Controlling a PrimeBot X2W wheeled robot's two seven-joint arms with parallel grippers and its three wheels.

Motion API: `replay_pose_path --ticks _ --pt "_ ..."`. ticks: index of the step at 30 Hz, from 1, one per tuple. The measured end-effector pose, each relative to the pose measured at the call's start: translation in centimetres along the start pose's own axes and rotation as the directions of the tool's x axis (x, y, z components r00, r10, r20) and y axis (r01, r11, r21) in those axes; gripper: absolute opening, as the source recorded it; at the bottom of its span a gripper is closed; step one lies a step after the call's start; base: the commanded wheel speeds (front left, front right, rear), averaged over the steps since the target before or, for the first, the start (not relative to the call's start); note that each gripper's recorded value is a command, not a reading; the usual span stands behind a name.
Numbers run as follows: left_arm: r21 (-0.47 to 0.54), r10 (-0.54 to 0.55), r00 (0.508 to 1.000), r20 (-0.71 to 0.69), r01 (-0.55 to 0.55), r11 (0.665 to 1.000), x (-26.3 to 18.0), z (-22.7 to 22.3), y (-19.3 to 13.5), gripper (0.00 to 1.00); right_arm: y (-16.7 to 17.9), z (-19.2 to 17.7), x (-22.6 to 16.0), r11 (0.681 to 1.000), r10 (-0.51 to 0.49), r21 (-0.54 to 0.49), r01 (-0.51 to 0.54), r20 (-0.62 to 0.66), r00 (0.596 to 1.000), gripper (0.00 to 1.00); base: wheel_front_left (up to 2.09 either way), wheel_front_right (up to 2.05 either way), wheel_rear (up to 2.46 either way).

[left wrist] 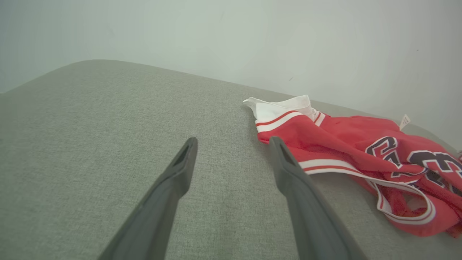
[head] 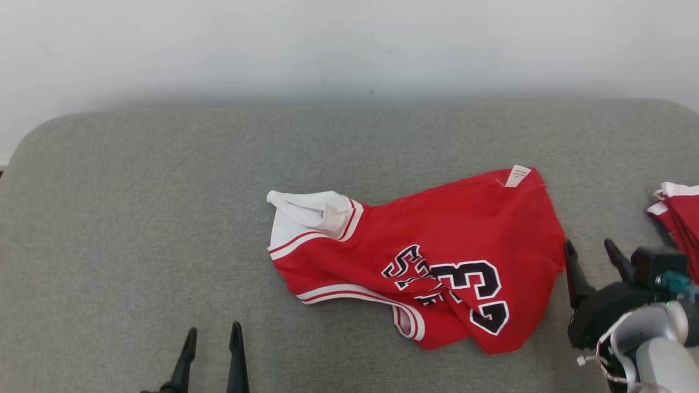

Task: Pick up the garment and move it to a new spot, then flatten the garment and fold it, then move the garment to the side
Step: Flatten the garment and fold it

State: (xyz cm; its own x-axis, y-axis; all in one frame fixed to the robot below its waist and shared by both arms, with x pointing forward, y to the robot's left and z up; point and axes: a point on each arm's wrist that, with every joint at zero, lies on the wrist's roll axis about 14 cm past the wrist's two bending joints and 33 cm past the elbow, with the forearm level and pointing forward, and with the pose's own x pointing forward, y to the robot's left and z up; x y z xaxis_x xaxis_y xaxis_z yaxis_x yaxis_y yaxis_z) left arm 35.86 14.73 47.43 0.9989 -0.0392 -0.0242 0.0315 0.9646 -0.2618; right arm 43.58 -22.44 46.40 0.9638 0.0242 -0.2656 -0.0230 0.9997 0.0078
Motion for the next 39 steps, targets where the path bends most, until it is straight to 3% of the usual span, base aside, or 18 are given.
replay_pose_path --ticks 9,24,39 --pt "-0.055 -0.071 0.990 -0.123 0.064 0.996 -0.2 -3.6 -2.0 1.00 -1.0 -1.0 -4.3 0.995 -0.066 0.077 0.064 0.023 0.998 1.00 0.00 0.00 0.00" --pt "-0.084 -0.103 0.969 -0.227 0.086 0.993 4.3 -5.2 -4.0 1.00 0.5 0.0 -10.5 0.996 -0.077 0.050 0.068 0.208 0.975 1.00 0.00 0.00 0.00" --pt "-0.166 -0.115 0.898 -0.425 0.047 0.985 7.7 -8.8 -5.3 1.00 0.2 -2.2 -11.5 0.992 -0.111 0.082 0.099 0.161 0.981 1.00 0.00 0.00 0.00"
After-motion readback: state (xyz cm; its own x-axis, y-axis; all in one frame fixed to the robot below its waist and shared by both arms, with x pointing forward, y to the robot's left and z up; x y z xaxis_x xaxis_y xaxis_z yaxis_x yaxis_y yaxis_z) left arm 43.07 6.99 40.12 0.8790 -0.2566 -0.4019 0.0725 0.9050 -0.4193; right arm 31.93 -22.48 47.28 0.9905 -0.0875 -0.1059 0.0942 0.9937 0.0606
